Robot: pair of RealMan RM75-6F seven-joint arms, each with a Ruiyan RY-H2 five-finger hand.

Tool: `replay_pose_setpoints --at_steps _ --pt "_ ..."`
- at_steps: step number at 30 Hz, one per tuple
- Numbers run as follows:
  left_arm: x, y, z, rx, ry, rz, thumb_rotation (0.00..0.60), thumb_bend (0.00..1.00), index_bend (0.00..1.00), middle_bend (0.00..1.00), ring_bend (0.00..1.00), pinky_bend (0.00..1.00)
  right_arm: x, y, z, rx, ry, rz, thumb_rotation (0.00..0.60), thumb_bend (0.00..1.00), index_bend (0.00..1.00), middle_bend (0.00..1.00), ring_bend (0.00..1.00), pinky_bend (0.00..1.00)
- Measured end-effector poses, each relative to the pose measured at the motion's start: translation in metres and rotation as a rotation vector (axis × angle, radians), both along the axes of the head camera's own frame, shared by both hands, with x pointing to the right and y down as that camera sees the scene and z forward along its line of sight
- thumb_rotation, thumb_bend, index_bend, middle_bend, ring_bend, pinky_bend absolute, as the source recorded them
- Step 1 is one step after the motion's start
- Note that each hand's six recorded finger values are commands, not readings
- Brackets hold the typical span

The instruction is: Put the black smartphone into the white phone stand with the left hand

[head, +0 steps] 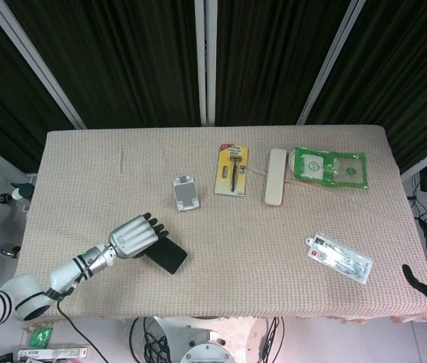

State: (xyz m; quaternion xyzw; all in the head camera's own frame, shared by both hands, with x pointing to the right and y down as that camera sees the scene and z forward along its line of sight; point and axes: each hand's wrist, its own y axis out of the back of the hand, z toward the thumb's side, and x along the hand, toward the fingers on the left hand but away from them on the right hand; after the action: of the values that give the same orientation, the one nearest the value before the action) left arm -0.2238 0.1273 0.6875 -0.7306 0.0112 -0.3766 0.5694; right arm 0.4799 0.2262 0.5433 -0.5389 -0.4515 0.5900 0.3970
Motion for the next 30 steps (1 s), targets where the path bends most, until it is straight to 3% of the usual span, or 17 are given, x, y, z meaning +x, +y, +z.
replay_pose_setpoints --at_steps 6,13,19,25,30 --pt "-0.003 -0.029 -0.020 0.199 -0.066 0.080 0.600 0.35 0.61 0.63 0.53 0.50 -0.001 -0.001 -0.001 0.008 -0.005 -0.001 0.600 0.18 0.00 0.00 0.00 0.00" --pt "-0.002 -0.068 -0.047 0.526 -0.219 0.229 0.600 0.35 0.63 0.62 0.53 0.49 -0.002 -0.001 -0.004 0.019 -0.011 -0.003 0.600 0.18 0.00 0.00 0.00 0.00" --pt "0.007 -0.089 -0.061 0.759 -0.364 0.320 0.600 0.35 0.64 0.62 0.53 0.48 -0.004 -0.002 -0.006 0.028 -0.015 -0.007 0.600 0.18 0.00 0.00 0.00 0.00" --pt "0.039 -0.093 -0.072 0.931 -0.417 0.435 0.600 0.37 0.64 0.62 0.53 0.46 -0.002 -0.001 -0.008 0.034 -0.016 -0.004 0.600 0.18 0.00 0.00 0.00 0.00" --pt "0.068 -0.089 -0.069 0.964 -0.386 0.512 0.600 0.37 0.64 0.62 0.54 0.46 0.001 0.001 -0.009 0.033 -0.016 0.005 0.600 0.18 0.00 0.00 0.00 0.00"
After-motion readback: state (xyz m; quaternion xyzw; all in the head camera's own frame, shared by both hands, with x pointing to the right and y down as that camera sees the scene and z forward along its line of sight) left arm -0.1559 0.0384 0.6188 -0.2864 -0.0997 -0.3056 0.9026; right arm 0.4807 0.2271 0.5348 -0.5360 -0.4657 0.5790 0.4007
